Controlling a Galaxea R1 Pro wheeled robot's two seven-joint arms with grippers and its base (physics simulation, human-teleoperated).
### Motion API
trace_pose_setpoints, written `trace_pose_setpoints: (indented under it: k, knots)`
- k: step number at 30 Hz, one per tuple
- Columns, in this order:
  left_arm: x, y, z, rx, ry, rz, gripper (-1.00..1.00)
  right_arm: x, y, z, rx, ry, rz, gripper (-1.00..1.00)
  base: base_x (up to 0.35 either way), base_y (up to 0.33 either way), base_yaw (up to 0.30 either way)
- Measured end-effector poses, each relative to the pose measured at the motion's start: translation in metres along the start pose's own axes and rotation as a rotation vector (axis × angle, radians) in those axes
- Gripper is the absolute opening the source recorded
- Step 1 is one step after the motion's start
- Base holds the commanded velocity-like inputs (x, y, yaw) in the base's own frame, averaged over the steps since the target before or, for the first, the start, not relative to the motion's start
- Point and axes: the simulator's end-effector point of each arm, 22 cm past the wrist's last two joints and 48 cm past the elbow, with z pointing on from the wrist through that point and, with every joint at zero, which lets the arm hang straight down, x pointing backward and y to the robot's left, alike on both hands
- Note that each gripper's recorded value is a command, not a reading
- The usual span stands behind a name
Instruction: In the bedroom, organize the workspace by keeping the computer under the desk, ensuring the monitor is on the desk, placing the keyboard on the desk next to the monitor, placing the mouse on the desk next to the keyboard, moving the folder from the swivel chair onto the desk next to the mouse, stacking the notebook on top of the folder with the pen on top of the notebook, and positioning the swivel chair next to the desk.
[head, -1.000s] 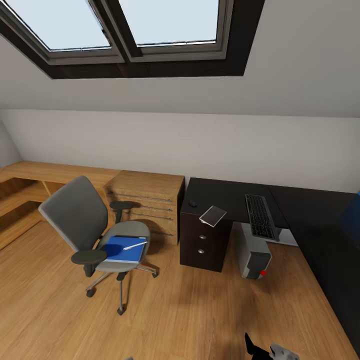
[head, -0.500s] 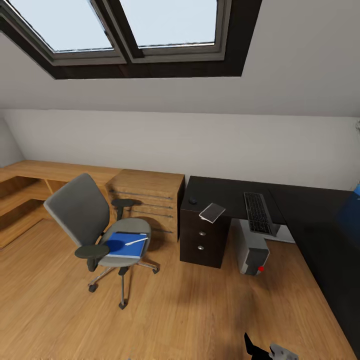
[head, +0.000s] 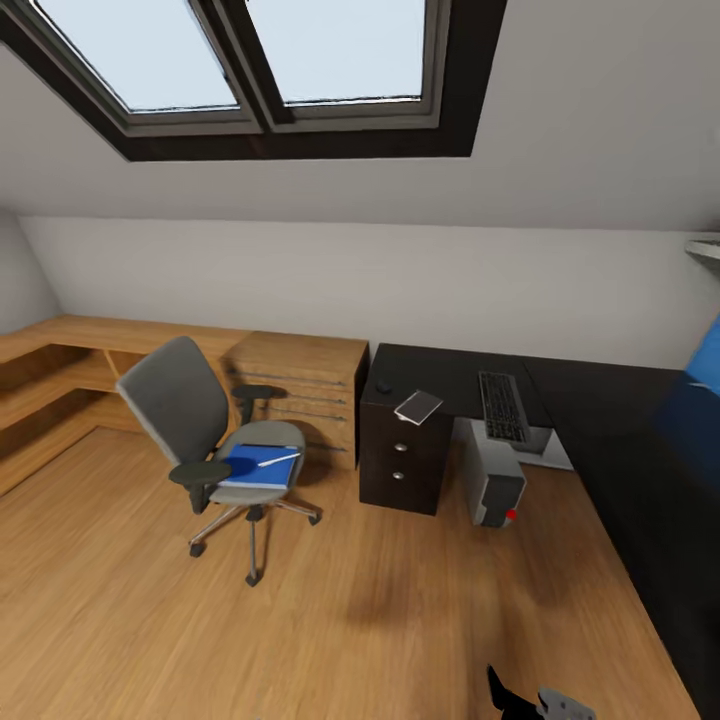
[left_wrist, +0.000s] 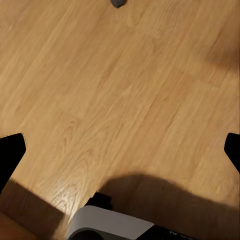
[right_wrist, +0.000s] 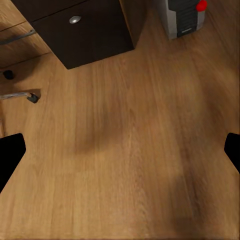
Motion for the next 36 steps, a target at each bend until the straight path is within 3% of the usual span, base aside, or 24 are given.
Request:
trace_pose_setpoints:
  k: [17, 36]
  knots:
    - [-0.011, -0.002, -0.002, 0.005, -0.026, -0.007, 1.0, -0.011, 0.005, 0.0, -0.01, -0.024, 0.002, 1.0, -0.051, -0.008, 0.0]
    - [-0.018, -0.004, -0.003, 0.009, -0.039, -0.012, 1.0, -0.018, 0.008, 0.0, -0.017, -0.039, 0.002, 1.0, -0.28, -0.014, 0.0]
